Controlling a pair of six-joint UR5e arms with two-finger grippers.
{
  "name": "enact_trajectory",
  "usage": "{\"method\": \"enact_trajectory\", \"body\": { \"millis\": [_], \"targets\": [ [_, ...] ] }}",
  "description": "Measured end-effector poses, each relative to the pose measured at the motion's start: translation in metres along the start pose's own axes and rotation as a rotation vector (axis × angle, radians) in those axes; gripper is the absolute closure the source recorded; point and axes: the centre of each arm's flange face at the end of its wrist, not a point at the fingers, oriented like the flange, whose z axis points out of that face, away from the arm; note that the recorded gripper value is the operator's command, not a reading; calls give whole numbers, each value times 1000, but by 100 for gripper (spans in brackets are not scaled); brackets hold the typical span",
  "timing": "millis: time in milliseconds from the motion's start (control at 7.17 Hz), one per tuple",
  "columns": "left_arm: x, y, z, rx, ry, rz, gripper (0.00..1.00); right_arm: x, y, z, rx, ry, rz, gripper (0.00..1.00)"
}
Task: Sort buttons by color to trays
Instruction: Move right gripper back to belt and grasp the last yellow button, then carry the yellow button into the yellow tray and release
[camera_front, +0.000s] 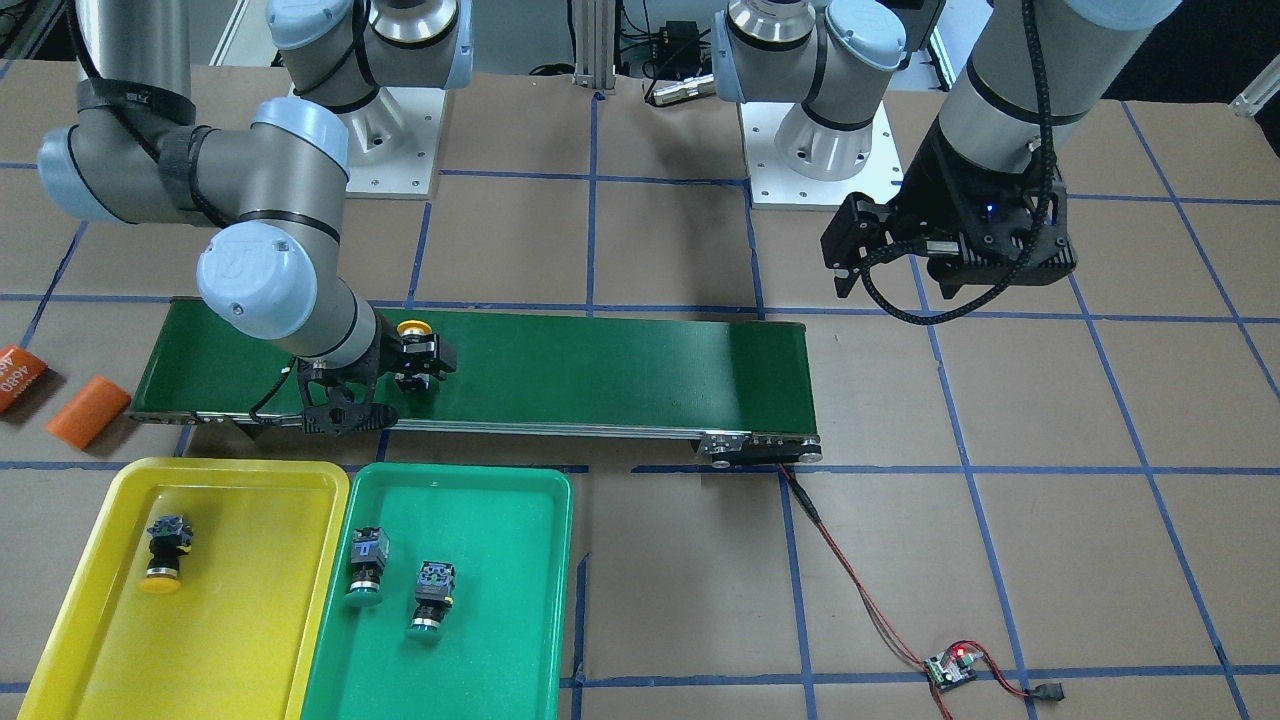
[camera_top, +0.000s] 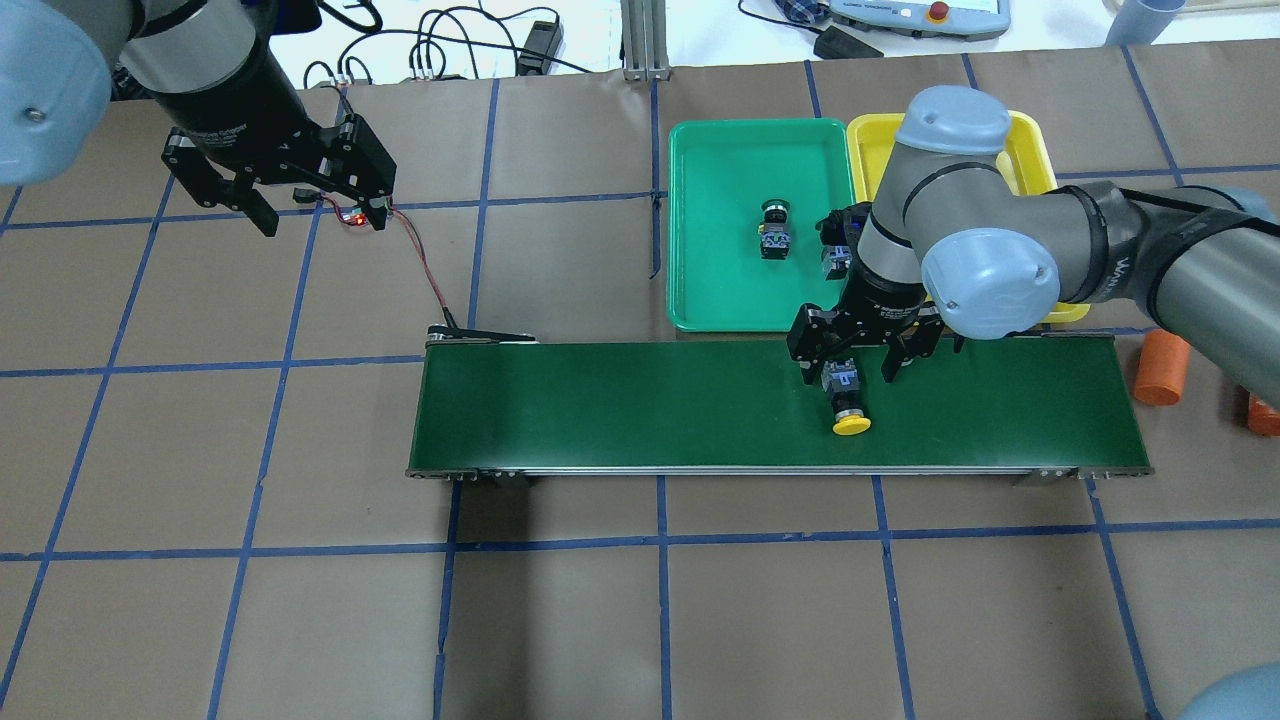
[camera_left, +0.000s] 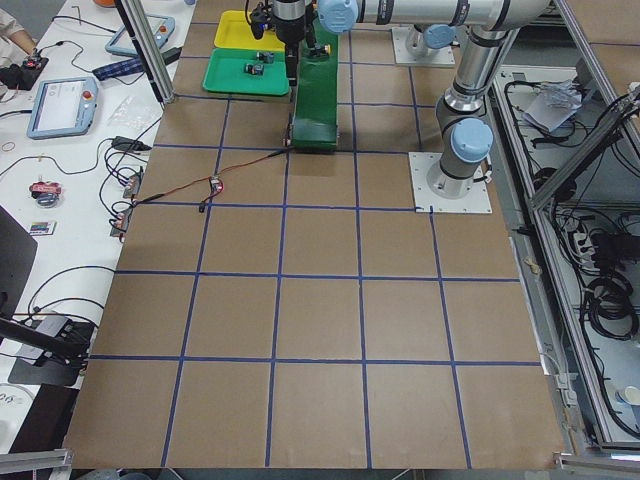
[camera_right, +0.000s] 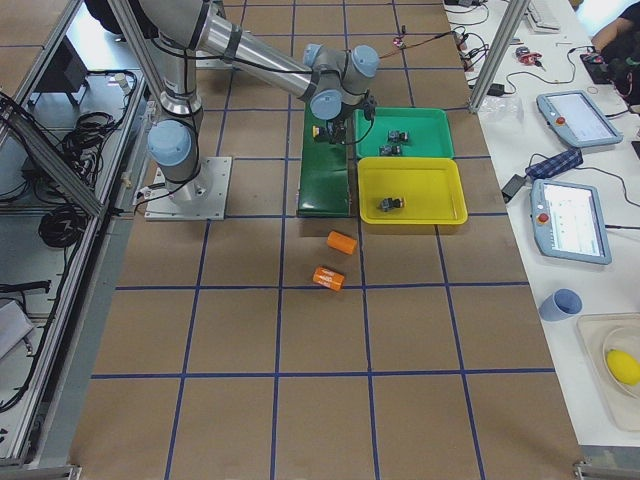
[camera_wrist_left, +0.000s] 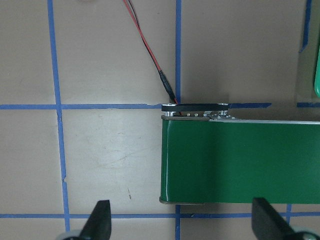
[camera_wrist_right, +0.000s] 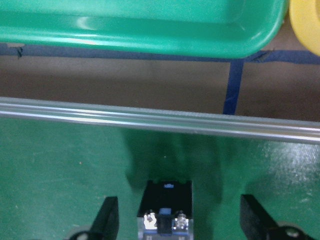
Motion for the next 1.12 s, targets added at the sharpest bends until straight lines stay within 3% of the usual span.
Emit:
{"method": "enact_trajectory", "body": {
  "millis": [558,837,1116],
  "targets": [
    [-1,-1,-1,4,1,-3,0,9,0,-13,10,36,37,100],
    [-2,-2,-3,7,2,-4,0,26,-13,-59,105,54,58,100],
    [-3,-3,-3,8,2,-5,0,61,-50,-106,242,82,85,100]
  ]
}}
